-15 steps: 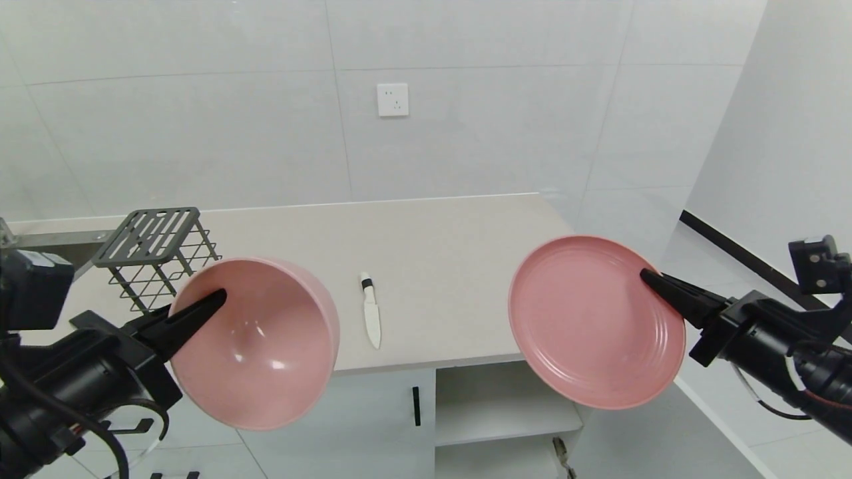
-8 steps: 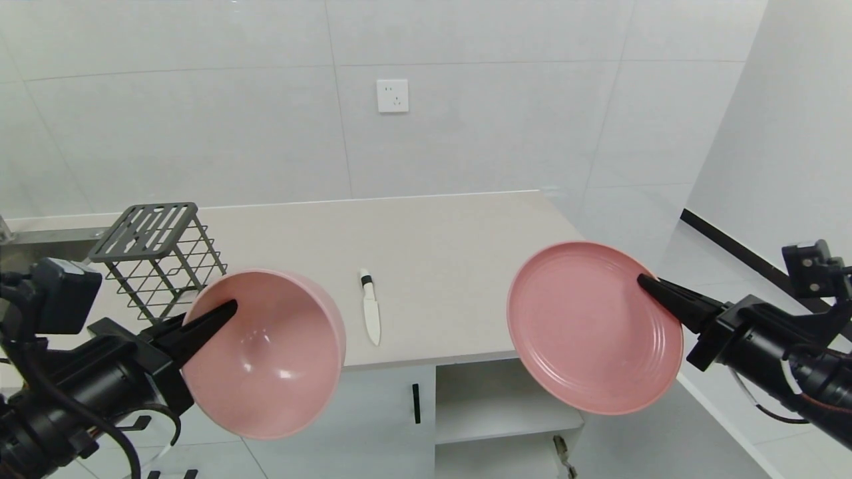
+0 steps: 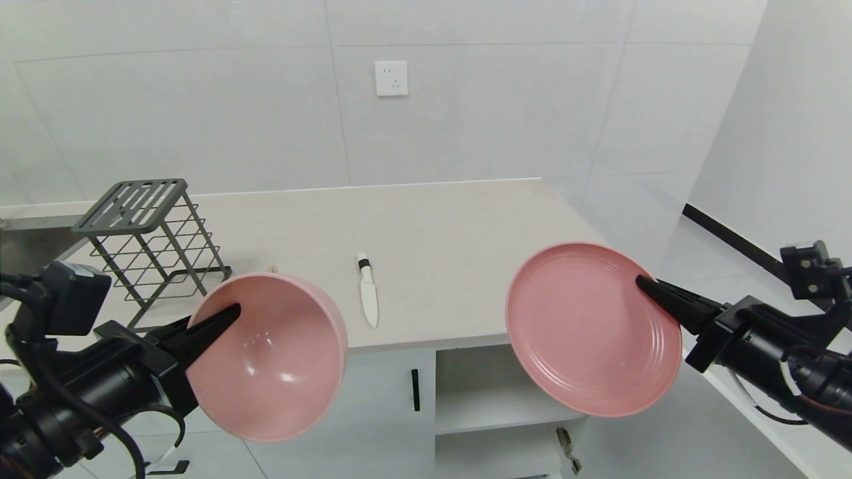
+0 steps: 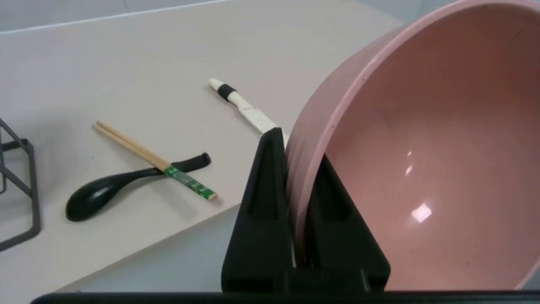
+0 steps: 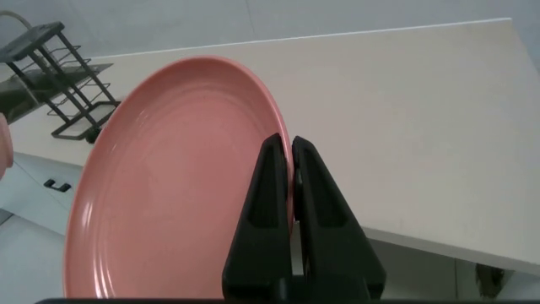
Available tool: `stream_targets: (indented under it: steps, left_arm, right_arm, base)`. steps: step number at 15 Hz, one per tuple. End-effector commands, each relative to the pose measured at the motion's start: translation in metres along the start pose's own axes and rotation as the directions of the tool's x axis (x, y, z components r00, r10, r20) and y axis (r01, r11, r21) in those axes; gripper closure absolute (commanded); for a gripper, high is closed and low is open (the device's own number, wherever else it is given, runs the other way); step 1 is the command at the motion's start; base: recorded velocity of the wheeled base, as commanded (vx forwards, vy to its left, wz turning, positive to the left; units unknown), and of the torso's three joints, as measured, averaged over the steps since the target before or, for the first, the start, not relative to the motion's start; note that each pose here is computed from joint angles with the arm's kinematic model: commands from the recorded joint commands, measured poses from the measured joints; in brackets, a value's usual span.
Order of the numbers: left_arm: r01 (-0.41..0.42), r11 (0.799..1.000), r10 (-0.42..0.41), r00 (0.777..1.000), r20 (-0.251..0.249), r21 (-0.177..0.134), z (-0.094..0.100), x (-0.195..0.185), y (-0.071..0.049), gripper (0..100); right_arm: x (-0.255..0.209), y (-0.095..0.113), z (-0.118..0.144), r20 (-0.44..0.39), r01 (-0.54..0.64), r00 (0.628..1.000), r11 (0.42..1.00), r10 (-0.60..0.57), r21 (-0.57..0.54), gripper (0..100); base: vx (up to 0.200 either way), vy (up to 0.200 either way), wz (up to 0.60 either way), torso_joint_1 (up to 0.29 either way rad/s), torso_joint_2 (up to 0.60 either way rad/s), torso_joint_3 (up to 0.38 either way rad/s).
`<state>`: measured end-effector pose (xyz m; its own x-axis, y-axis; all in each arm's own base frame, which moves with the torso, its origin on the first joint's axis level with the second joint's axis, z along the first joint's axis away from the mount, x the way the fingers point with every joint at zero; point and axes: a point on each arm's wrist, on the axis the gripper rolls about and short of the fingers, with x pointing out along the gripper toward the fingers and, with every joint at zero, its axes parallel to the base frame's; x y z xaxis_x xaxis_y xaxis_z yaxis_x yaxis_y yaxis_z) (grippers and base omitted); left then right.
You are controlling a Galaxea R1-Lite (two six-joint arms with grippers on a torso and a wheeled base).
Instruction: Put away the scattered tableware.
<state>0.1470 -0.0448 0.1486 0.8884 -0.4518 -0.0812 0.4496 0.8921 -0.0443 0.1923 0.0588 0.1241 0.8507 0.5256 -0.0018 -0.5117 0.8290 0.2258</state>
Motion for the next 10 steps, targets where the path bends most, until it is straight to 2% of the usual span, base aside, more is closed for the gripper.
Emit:
stream_targets:
  steps: [1, 2, 4, 8, 10]
  left_arm:
    - [0.001, 1.0, -0.001, 1.0, -0.006, -0.003, -0.0008, 0.001, 0.0001, 100]
    - [0.01, 1.0, -0.01, 1.0, -0.014, -0.002, -0.0028, 0.0006, -0.0014, 100]
    - [0.031, 1.0, -0.031, 0.999, -0.018, 0.004, -0.0035, 0.0009, -0.0047, 100]
    - [0.037, 0.999, -0.037, 0.999, -0.026, 0.0, -0.0045, 0.002, -0.0054, 100]
    - [0.038, 0.999, -0.038, 0.999, -0.033, 0.0, -0.0063, 0.0015, -0.0057, 100]
  right_arm:
    - [0.0003, 0.0003, -0.0001, 0.0, -0.002, 1.0, 1.0, 0.002, 0.0, 100]
    - [0.0003, 0.001, 0.0, 0.001, -0.005, 1.0, 1.0, 0.005, -0.001, 100]
    - [0.0002, 0.0019, -0.0004, -0.002, -0.009, 1.0, 1.0, 0.009, 0.0, 100]
    - [-0.0014, 0.0026, -0.0025, -0.013, -0.012, 1.0, 1.0, 0.012, 0.003, 100]
    - [-0.0013, 0.0032, -0.0027, -0.014, -0.015, 1.0, 1.0, 0.015, 0.003, 100]
  base:
    - [-0.2, 0.0, 0.0, -0.217, 0.45, 0.232]
    - [-0.2, 0.0, 0.0, -0.237, 0.5, 0.251]
    - [0.0, 0.0, 0.0, -0.112, 0.25, 0.127]
    - [0.0, 0.0, 0.0, -0.03, 0.03, 0.027]
    - [0.0, 0.0, 0.0, -0.129, 0.29, 0.149]
